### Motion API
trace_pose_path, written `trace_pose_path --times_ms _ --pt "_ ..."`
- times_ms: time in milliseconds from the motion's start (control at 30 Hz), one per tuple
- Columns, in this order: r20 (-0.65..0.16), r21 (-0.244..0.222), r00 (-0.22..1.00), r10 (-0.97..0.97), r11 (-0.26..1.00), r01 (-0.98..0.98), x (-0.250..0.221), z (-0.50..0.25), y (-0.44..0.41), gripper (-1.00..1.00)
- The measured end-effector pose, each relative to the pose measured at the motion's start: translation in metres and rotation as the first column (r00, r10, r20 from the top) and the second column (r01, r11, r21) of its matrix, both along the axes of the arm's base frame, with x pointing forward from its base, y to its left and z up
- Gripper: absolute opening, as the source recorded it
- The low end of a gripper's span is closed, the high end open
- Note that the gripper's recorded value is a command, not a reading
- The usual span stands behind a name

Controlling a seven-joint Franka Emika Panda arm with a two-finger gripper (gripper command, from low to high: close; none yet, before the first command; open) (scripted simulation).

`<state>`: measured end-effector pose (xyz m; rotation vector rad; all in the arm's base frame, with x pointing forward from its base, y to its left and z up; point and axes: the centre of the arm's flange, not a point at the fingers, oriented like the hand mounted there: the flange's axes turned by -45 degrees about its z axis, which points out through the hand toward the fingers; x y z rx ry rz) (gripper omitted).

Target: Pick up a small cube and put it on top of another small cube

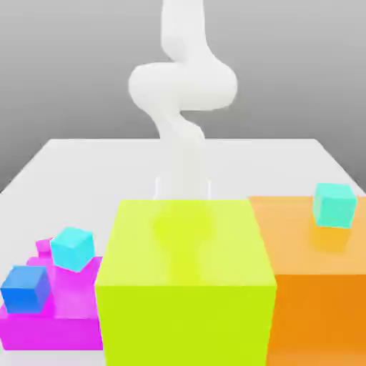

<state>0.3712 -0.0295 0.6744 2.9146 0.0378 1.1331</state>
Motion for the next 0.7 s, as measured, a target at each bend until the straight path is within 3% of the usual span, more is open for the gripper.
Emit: trace_pose_path --times_ms 333,700 --pt "-0.234 -0.088 0.966 0.106 0.988 -0.129 0.046 -0.164 -0.116 0.00" --pt "-0.471 -0.091 0.857 0.209 0.955 -0.283 -0.005 -0.342 -0.218 0.00"
